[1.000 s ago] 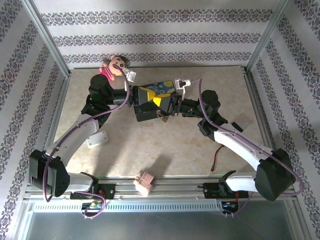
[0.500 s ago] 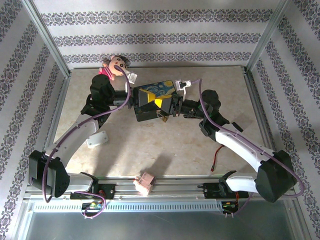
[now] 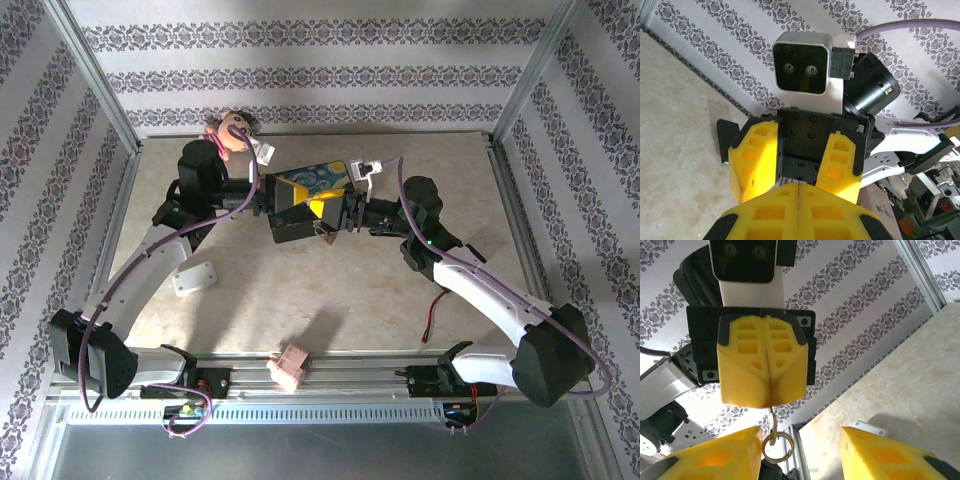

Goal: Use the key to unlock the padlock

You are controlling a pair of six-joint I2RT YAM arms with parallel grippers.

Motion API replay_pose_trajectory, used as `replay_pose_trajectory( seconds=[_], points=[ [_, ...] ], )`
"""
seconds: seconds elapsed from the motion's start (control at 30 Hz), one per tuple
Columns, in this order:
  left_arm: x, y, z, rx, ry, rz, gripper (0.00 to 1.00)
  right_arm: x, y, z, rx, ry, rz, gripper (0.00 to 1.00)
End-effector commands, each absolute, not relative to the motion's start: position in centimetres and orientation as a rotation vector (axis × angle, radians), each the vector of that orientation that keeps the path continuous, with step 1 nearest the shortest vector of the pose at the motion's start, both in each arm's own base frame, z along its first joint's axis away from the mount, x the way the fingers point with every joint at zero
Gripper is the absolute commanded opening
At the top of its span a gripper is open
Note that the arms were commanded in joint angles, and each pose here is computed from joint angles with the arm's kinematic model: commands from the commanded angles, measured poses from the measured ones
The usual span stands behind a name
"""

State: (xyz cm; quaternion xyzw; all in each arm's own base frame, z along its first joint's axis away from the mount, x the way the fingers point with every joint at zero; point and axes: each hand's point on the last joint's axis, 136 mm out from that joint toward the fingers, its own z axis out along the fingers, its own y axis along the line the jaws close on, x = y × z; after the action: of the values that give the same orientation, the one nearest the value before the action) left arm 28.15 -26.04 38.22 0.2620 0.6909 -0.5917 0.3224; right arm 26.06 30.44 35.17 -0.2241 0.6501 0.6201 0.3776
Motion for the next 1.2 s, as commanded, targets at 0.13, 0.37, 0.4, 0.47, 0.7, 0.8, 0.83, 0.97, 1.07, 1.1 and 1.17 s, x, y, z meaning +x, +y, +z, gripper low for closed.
replay_pose_trajectory(
  seconds=[0.13, 0.37, 0.4, 0.47, 0.7, 0.8, 0.83, 0.97, 1.07, 1.1, 1.17],
  points=[
    [27.0, -24.7, 37.9, 0.714, 1.971, -1.425, 0.0, 24.4, 31.1, 36.6, -0.641, 1.553, 1.597, 0.5],
    [26.7, -24.4, 37.5, 0.734, 2.027, -1.381, 0.0, 23.7, 31.4, 37.2, -0.664, 1.497, 1.594, 0.51],
    [26.7, -24.3, 37.5, 0.735, 2.026, -1.378, 0.0, 23.6, 31.4, 37.3, -0.669, 1.495, 1.596, 0.5],
    [26.7, -24.3, 37.5, 0.739, 2.022, -1.375, 0.0, 23.5, 31.5, 37.5, -0.677, 1.487, 1.6, 0.49],
    [26.6, -24.4, 37.8, 0.747, 2.012, -1.374, 0.0, 23.5, 31.8, 37.9, -0.682, 1.474, 1.602, 0.48],
    [26.6, -24.4, 37.8, 0.749, 2.011, -1.379, 0.0, 23.5, 32.2, 37.8, -0.69, 1.479, 1.614, 0.45],
    [26.6, -24.4, 37.7, 0.75, 2.012, -1.38, 0.0, 23.5, 32.4, 37.7, -0.695, 1.481, 1.618, 0.44],
    [26.6, -24.4, 37.7, 0.749, 2.01, -1.379, 0.0, 23.5, 32.9, 37.7, -0.711, 1.484, 1.633, 0.41],
    [26.6, -24.4, 37.6, 0.748, 2.009, -1.379, 0.0, 23.6, 33.1, 37.7, -0.714, 1.485, 1.636, 0.38],
    [26.6, -24.4, 37.7, 0.747, 2.007, -1.379, 0.0, 23.7, 33.1, 37.7, -0.714, 1.486, 1.637, 0.36],
    [26.6, -24.4, 37.7, 0.746, 2.009, -1.378, 0.0, 23.7, 33.1, 37.7, -0.714, 1.486, 1.637, 0.34]
  ],
)
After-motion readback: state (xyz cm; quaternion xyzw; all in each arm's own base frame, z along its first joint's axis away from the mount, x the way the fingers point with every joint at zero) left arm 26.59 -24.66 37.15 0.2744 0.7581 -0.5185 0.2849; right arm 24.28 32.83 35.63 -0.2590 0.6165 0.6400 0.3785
